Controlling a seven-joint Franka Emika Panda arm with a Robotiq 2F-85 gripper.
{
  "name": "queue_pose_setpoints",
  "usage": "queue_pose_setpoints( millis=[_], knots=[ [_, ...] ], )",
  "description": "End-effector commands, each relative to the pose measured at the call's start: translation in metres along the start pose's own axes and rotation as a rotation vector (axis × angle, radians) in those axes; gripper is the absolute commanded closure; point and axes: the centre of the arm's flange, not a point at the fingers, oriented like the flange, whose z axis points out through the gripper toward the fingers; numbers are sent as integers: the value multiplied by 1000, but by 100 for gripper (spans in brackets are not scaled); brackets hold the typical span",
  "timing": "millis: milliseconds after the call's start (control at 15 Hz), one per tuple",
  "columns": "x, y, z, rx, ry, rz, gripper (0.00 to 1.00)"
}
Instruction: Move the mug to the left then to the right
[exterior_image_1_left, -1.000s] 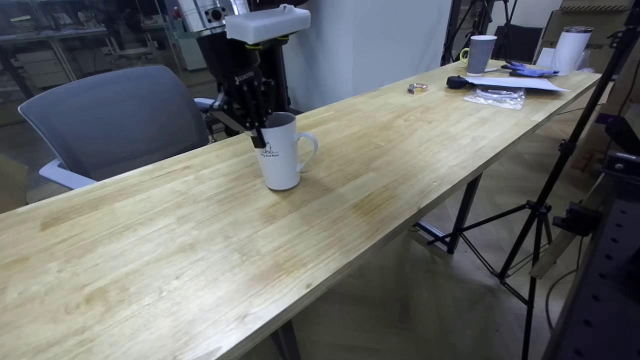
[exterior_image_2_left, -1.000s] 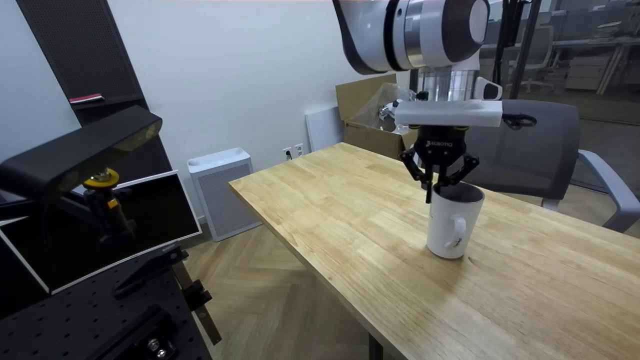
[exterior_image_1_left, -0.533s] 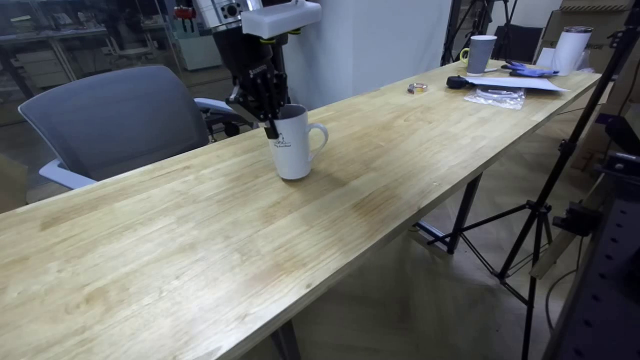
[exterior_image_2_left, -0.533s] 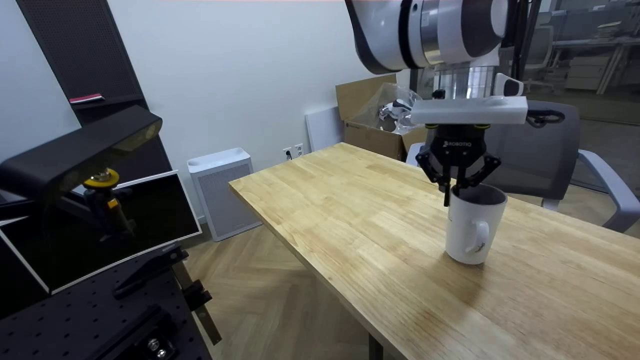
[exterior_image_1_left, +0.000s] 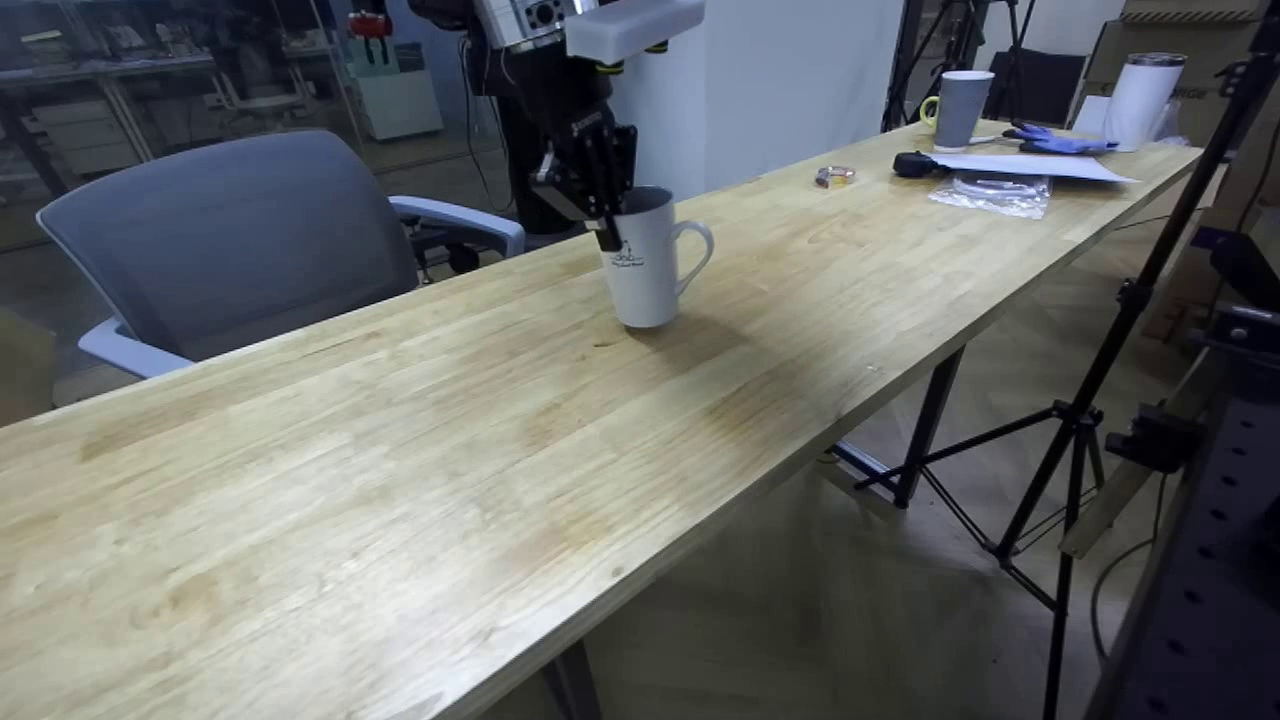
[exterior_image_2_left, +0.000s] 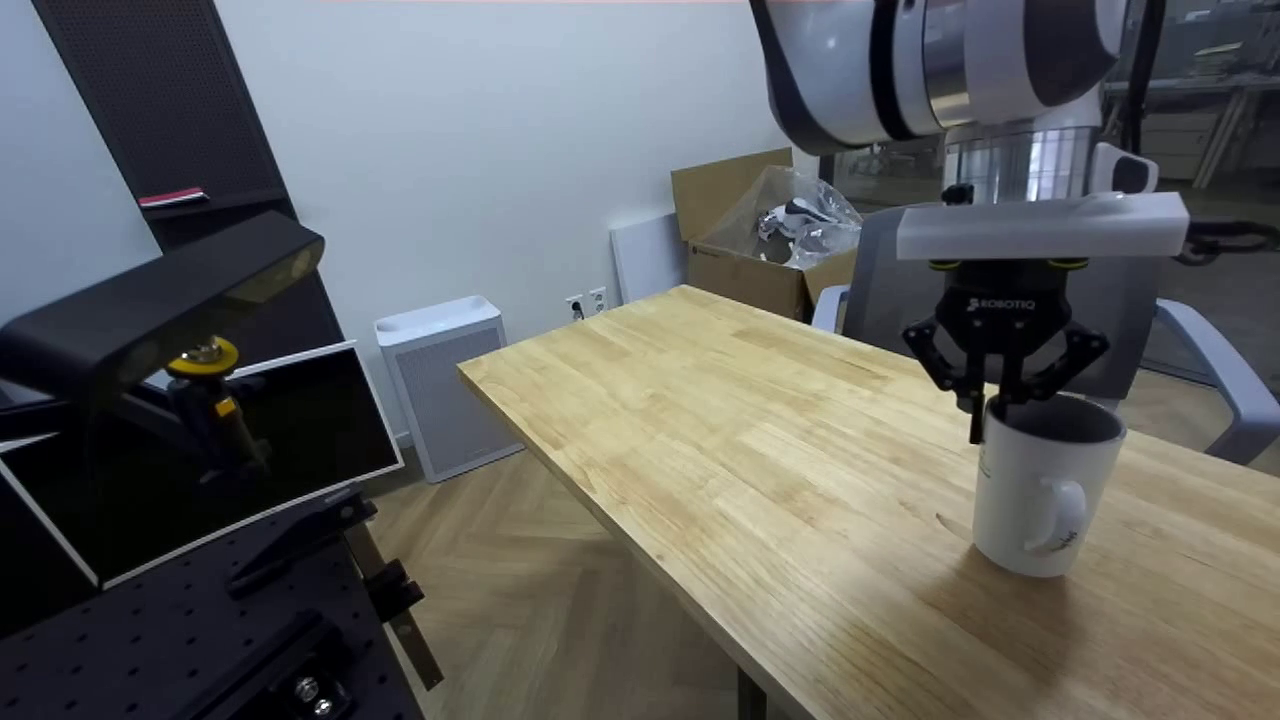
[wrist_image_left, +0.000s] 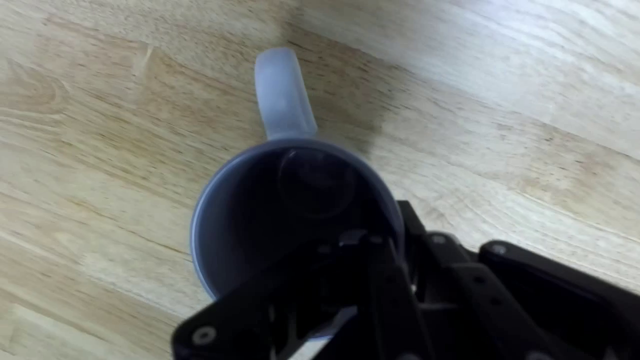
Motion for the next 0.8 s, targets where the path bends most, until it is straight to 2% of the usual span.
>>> queue_pose_setpoints(
  millis=[0,267,733],
  knots=[
    [-8,21,-9,-25,0,52,97],
    [-24,46,-6,-22,4,90,97],
    [-53,79,5,7,66,140,97]
  ],
)
